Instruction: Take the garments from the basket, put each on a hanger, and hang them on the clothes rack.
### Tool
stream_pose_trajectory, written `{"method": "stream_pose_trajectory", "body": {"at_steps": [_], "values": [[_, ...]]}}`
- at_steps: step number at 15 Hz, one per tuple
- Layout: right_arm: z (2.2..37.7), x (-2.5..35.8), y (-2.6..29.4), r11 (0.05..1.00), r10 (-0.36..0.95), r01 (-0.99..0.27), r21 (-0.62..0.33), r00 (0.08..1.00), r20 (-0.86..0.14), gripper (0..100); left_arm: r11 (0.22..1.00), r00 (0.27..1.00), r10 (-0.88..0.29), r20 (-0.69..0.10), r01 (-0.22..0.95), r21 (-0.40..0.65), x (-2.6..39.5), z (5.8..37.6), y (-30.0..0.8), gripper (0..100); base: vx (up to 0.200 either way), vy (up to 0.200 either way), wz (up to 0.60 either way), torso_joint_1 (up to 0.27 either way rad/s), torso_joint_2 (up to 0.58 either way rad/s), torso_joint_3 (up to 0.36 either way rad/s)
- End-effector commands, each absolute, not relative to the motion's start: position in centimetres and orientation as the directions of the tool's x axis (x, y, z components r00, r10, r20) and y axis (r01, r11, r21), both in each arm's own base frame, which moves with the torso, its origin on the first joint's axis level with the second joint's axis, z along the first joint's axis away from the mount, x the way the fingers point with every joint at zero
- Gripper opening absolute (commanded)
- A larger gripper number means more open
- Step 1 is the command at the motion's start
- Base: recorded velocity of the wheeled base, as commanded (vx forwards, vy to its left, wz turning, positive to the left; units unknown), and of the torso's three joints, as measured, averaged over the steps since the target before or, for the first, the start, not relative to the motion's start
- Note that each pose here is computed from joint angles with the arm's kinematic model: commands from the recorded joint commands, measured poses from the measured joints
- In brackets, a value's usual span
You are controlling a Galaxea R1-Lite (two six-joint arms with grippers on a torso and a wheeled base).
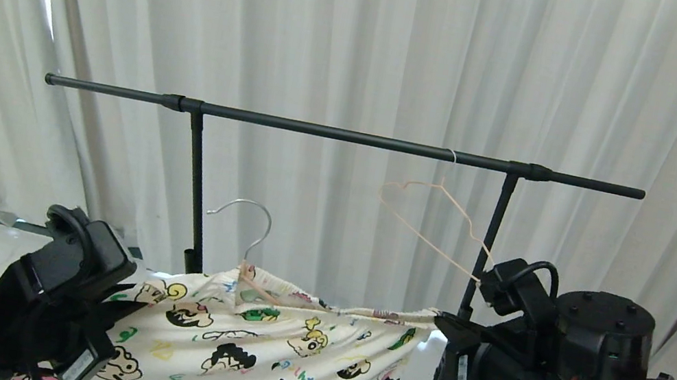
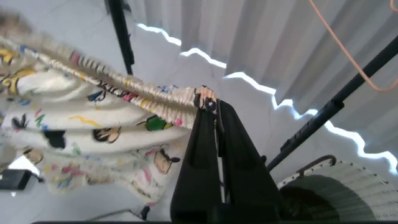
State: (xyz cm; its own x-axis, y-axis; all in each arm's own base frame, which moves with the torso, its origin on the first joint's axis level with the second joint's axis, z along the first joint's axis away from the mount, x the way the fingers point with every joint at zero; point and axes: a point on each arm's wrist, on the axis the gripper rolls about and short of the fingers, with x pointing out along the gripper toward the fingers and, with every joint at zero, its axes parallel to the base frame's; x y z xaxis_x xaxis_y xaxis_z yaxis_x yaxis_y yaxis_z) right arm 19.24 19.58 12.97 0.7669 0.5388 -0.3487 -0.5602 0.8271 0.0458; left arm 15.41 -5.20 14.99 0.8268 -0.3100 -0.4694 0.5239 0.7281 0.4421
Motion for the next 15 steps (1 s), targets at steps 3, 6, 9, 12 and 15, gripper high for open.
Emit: {"method": "stream_pose_trajectory", "body": {"at_steps": [3, 6, 9, 12, 15], "values": [[15.3, 17.4, 18.7, 0.801, 0.577, -0.596, 0.044, 0.751, -0.321, 100, 0.754, 0.832, -0.375, -0.408, 0.530, 0.388, 15.2, 15.6, -6.2, 0, 0.000, 0.000, 0.00, 0.000, 0.00, 0.000], [16.4, 17.0, 18.2, 0.758, 0.632, -0.652, 0.032, 0.721, -0.284, 100, 0.751, 0.824, -0.427, -0.373, 0.553, 0.361, 14.9, 16.0, -7.1, 0, 0.000, 0.000, 0.00, 0.000, 0.00, 0.000], [16.9, 16.7, 18.2, 0.699, 0.679, -0.714, -0.032, 0.677, -0.283, 100, 0.720, 0.802, -0.478, -0.358, 0.592, 0.363, 14.2, 16.2, -7.9, 0, 0.000, 0.000, 0.00, 0.000, 0.00, 0.000], [17.5, 16.2, 18.4, 0.532, 0.780, -0.839, -0.115, 0.538, -0.321, 100, 0.676, 0.769, -0.539, -0.345, 0.639, 0.366, 13.6, 16.4, -8.9, 0, 0.000, 0.000, 0.00, 0.000, 0.00, 0.000], [18.7, 16.1, 19.4, 0.355, 0.836, -0.919, -0.170, 0.394, -0.381, 100, 0.636, 0.737, -0.594, -0.324, 0.676, 0.372, 13.0, 16.5, -9.8, 0, 0.000, 0.000, 0.00, 0.000, 0.00, 0.000]]}}
